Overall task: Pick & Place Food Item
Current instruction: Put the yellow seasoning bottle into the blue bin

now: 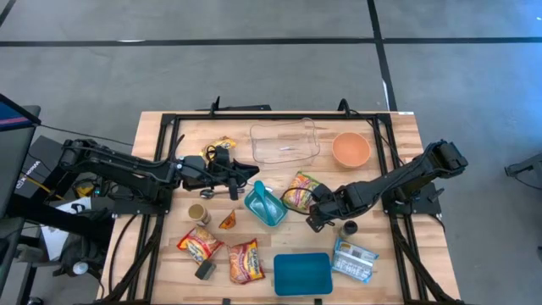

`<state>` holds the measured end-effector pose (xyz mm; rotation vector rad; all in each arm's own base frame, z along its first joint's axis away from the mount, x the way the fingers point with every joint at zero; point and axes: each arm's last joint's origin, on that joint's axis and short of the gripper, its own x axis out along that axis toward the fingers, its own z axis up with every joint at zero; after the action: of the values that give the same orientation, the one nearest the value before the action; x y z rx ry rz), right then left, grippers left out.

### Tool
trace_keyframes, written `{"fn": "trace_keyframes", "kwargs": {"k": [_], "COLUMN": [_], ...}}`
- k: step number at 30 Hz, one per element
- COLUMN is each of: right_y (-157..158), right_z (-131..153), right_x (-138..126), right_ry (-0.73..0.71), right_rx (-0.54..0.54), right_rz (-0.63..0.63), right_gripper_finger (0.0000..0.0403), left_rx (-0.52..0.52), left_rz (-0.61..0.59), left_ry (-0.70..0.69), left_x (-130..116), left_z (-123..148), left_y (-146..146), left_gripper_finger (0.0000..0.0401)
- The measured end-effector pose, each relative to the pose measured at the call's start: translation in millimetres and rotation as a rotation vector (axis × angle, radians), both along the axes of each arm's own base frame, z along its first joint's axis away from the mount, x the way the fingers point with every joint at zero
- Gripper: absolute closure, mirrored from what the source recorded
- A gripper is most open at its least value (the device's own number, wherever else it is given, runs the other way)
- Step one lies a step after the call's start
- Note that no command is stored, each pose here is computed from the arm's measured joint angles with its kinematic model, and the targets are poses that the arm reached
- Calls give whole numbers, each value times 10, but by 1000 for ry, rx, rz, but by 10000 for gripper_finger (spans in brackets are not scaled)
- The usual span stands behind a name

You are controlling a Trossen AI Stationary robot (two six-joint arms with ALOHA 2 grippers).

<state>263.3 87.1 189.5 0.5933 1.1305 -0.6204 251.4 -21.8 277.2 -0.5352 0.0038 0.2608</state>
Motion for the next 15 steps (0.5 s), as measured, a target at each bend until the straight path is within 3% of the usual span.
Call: {"fn": "trace_keyframes", "kwargs": {"k": [4,15], "right_y": [13,127], "right_z": [74,640], "right_x": [27,128], "right_ry": [-2,-12], "right_rx": [12,25], "right_rz": [4,82], "right_gripper_finger": [192,191], "left_rx": [0,-1], "left_rz": [0,-1], "left_ry": [0,0], "left_x": [0,0], "left_z": [0,0], "left_y": [0,0], "left_gripper_finger": [365,365]}}
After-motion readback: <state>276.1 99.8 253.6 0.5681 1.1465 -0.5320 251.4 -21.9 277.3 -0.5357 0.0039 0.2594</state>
